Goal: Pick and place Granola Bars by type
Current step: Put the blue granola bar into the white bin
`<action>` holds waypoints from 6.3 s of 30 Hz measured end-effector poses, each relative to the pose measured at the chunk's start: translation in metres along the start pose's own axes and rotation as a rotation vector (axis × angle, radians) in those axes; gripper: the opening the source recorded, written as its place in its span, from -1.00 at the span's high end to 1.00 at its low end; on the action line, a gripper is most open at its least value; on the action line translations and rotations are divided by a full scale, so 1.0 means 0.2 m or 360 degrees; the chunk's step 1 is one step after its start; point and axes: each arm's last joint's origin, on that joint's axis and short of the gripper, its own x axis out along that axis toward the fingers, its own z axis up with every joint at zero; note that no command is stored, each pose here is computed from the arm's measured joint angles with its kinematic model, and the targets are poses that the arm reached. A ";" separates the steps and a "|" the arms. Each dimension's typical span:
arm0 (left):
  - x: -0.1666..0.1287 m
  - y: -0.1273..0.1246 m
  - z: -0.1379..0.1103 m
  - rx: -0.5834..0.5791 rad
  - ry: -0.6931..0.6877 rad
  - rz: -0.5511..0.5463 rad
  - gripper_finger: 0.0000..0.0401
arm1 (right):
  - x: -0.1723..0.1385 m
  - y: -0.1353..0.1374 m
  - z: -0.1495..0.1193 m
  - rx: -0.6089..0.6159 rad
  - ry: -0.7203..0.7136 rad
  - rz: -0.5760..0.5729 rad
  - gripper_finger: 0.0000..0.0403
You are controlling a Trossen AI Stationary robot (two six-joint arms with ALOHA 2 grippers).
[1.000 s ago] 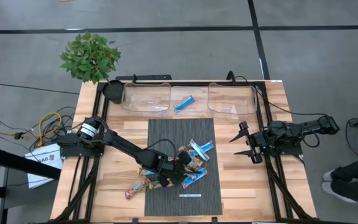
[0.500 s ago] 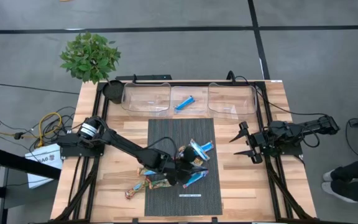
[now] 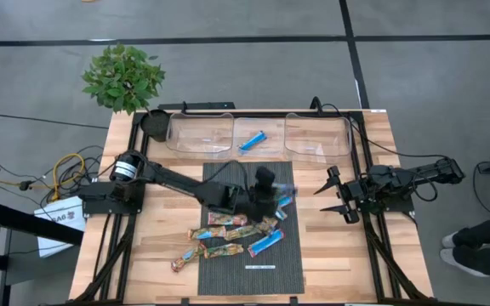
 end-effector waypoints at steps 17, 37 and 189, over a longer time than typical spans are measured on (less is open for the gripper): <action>0.28 0.46 -0.41 -0.0669 0.0480 0.0506 0.91 | 0.00 0.00 0.00 0.0000 0.0000 -0.0001 -0.24; 0.49 0.55 -0.78 -0.1253 0.0584 0.0184 0.91 | 0.00 0.00 0.00 0.0000 -0.0001 -0.0001 -0.24; 0.12 -0.45 -0.16 0.0148 -0.0091 -0.0942 0.85 | 0.00 0.00 0.00 0.0000 -0.0001 -0.0001 -0.24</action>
